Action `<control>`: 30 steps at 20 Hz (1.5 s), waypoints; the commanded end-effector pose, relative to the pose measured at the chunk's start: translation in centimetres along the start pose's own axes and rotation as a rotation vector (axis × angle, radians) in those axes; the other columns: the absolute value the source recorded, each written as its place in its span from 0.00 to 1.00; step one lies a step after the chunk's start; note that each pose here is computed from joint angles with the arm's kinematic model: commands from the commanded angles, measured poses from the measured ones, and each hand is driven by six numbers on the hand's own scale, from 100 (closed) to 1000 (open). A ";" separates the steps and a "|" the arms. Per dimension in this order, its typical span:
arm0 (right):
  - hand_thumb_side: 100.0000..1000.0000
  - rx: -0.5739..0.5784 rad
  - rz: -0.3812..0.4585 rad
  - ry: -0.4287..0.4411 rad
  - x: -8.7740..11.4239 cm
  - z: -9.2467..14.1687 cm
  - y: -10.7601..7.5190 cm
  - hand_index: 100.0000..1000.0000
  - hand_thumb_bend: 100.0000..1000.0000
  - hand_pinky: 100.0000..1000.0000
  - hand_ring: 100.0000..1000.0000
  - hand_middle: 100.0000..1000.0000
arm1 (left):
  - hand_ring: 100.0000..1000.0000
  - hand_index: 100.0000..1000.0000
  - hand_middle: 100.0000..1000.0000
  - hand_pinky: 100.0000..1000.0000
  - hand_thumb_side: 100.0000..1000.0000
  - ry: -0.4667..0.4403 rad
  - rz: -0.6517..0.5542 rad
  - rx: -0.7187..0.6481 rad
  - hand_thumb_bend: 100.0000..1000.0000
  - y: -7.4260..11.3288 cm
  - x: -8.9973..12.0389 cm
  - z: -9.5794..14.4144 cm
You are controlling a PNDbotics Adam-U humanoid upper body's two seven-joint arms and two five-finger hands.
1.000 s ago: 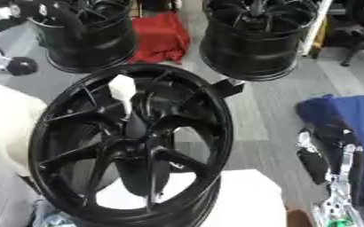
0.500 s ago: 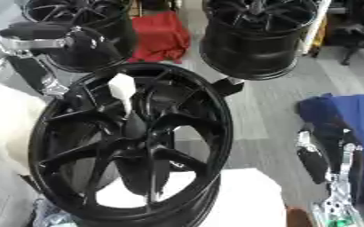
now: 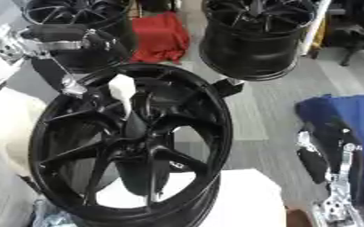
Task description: Pull the pin out of the wheel hub.
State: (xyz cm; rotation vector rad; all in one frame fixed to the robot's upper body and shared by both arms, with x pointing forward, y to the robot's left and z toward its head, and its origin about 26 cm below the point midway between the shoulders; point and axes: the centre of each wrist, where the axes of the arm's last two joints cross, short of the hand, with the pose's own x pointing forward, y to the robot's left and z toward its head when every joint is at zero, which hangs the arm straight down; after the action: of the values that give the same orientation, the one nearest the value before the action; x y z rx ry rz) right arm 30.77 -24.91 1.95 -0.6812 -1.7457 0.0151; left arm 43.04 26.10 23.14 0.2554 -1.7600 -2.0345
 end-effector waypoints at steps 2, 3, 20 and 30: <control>0.35 0.001 0.009 -0.030 0.5 -0.5 -0.2 0.84 0.14 0.70 0.65 0.68 | 0.73 0.88 0.73 0.81 0.60 -0.198 -0.238 -0.362 0.45 0.5 -1.3 0.0; 0.35 0.002 0.008 -0.031 0.5 -0.5 -0.2 0.84 0.14 0.70 0.65 0.68 | 0.73 0.88 0.73 0.81 0.59 -0.185 -0.228 -0.370 0.45 0.2 -1.7 -0.1; 0.35 0.008 -0.001 -0.037 0.8 -0.6 0.1 0.84 0.14 0.70 0.65 0.68 | 0.65 0.84 0.65 0.75 0.41 -0.080 -0.164 -0.466 0.28 -3.3 -4.1 -1.4; 0.35 0.006 -0.001 -0.036 0.8 -0.6 0.0 0.84 0.14 0.70 0.65 0.68 | 0.48 0.68 0.46 0.61 0.14 -0.076 -0.122 -0.432 0.00 -3.4 -4.7 -0.7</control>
State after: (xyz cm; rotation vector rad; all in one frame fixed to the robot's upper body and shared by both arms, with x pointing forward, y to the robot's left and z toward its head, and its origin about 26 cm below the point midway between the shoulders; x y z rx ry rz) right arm 30.97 -24.66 2.16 -0.6733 -1.7565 0.0268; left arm 46.59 27.25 17.21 0.3270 -1.5113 -1.9617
